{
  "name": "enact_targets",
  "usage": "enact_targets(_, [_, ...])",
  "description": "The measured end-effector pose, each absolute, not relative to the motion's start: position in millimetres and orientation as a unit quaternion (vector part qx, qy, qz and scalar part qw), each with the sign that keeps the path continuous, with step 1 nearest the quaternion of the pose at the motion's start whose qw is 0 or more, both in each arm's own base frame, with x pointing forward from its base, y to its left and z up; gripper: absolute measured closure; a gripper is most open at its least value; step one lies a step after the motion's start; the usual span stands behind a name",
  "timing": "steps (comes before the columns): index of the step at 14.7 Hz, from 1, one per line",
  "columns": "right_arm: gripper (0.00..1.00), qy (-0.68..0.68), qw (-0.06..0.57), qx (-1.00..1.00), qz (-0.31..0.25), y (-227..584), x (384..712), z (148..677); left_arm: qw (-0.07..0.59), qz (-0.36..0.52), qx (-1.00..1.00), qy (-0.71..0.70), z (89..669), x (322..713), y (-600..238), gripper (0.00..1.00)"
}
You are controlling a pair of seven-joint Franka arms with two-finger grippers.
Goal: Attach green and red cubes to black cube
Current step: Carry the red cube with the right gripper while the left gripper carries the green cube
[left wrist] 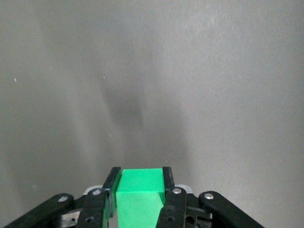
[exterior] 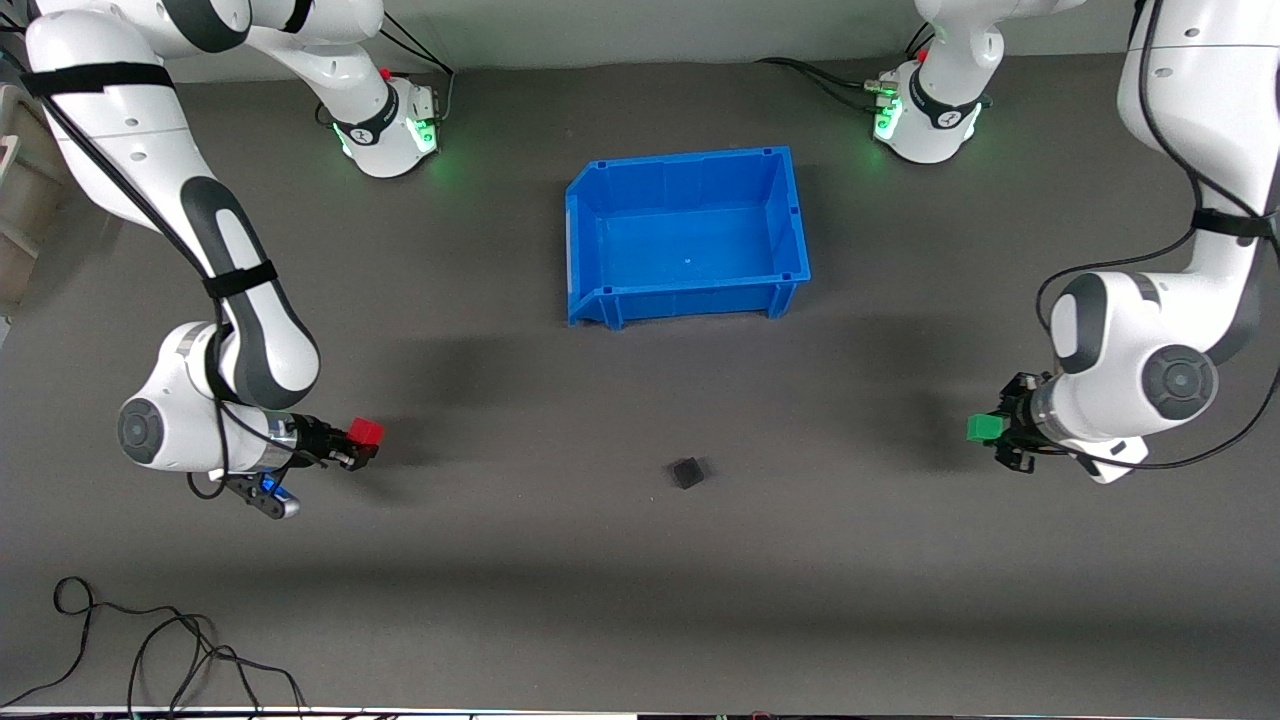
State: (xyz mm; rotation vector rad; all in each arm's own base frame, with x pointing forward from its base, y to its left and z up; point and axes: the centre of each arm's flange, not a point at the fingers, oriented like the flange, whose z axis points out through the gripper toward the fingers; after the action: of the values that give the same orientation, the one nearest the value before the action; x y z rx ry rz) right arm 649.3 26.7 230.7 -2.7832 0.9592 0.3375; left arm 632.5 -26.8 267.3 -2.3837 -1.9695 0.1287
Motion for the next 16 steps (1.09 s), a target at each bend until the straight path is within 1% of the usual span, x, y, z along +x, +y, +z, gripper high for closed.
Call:
enact_targets(4, [0.59,0.461,0.074,-0.876,0.125,102,651,245,0.020,0.040,-0.767,-0.640,282,644,-33,0.60])
enact_targets(6, [0.59,0.518,0.080,-0.843,0.122,154,649,251,0.009,0.048,-0.757,-0.652,295,653,-41,0.60])
enact_targets(8, [0.59,0.562,0.090,-0.812,0.125,201,648,256,-0.003,0.048,-0.737,-0.674,302,665,-65,0.60])
enact_targets(10, [0.59,0.599,0.102,-0.786,0.114,248,646,254,-0.007,0.050,-0.712,-0.700,302,678,-101,0.60])
enact_targets(12, [0.59,0.628,0.112,-0.763,0.104,290,643,241,-0.008,0.064,-0.689,-0.722,282,687,-140,0.60])
enact_targets(16, [0.59,0.661,0.117,-0.735,0.100,355,637,199,0.010,0.090,-0.670,-0.737,212,684,-229,0.60])
